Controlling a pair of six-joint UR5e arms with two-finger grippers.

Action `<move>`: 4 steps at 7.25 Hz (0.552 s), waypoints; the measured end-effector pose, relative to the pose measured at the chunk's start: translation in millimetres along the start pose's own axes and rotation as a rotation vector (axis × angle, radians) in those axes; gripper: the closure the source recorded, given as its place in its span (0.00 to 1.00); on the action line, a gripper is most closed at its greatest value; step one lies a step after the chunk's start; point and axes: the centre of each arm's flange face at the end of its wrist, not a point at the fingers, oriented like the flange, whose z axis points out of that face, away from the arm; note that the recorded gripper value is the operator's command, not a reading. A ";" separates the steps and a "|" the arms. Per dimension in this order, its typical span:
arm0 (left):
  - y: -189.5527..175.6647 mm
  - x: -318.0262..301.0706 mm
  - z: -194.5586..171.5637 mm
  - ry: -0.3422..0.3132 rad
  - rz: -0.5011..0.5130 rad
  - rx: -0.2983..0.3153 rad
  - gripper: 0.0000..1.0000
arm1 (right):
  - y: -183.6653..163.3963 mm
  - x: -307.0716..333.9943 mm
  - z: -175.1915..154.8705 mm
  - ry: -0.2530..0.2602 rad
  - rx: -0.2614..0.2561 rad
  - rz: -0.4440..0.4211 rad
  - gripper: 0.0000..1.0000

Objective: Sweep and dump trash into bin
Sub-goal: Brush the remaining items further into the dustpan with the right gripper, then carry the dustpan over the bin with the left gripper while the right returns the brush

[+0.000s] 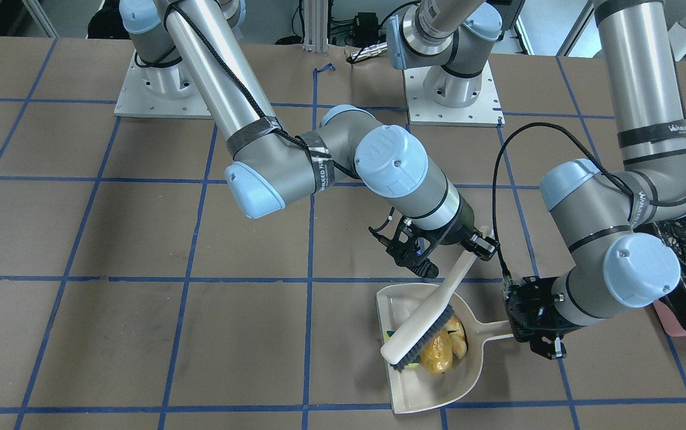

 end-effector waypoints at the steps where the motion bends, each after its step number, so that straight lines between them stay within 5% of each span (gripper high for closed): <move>1: 0.1 0.1 -0.4 0.000 0.000 0.000 1.00 | -9.3 0.1 -12.2 0.020 0.025 0.001 1.00; 4: 1.2 0.6 -5.7 -0.009 -0.001 0.009 1.00 | -56.8 20.6 -33.2 0.207 0.124 -0.089 1.00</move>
